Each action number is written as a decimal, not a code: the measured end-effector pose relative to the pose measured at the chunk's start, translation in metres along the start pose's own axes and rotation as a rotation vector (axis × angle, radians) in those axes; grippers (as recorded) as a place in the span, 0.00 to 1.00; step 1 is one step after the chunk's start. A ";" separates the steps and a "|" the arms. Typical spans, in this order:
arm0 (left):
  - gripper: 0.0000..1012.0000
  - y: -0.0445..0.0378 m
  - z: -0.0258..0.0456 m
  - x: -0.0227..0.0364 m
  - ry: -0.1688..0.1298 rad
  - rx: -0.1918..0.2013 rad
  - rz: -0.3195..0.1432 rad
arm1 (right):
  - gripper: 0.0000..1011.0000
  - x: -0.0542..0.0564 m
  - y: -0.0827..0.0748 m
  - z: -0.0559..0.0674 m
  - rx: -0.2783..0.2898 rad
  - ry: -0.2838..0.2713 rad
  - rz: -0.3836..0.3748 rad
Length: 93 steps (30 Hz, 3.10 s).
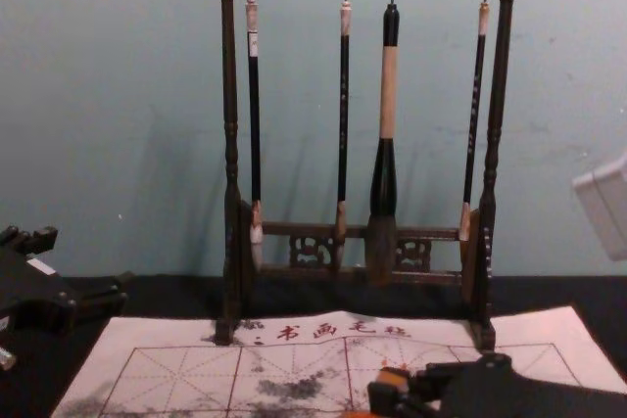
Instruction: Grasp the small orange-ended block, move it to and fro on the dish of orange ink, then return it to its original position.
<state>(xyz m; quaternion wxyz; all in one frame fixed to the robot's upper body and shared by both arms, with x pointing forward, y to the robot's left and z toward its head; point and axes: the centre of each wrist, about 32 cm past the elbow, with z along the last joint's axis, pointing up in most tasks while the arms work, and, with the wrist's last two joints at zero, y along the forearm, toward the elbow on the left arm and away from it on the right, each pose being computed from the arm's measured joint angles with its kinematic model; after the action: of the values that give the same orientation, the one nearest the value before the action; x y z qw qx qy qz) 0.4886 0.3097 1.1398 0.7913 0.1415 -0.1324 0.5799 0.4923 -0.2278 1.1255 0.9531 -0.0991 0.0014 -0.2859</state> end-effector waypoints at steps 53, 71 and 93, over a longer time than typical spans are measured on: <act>0.99 0.0000 0.0000 0.0000 0.000 0.000 0.000 | 0.08 0.017 0.011 0.002 -0.009 0.005 -0.070; 0.99 0.0000 0.0000 0.0000 0.000 0.000 0.000 | 0.08 0.003 -0.004 0.000 0.007 0.033 -0.030; 0.99 0.0000 0.0000 0.0000 0.000 0.000 0.000 | 0.08 -0.007 0.009 0.004 0.028 -0.004 0.019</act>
<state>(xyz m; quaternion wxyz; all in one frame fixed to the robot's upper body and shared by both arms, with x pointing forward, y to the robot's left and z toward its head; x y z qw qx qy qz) 0.4886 0.3097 1.1398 0.7913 0.1415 -0.1325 0.5799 0.4916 -0.2154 1.1274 0.9571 -0.0861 -0.0036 -0.2766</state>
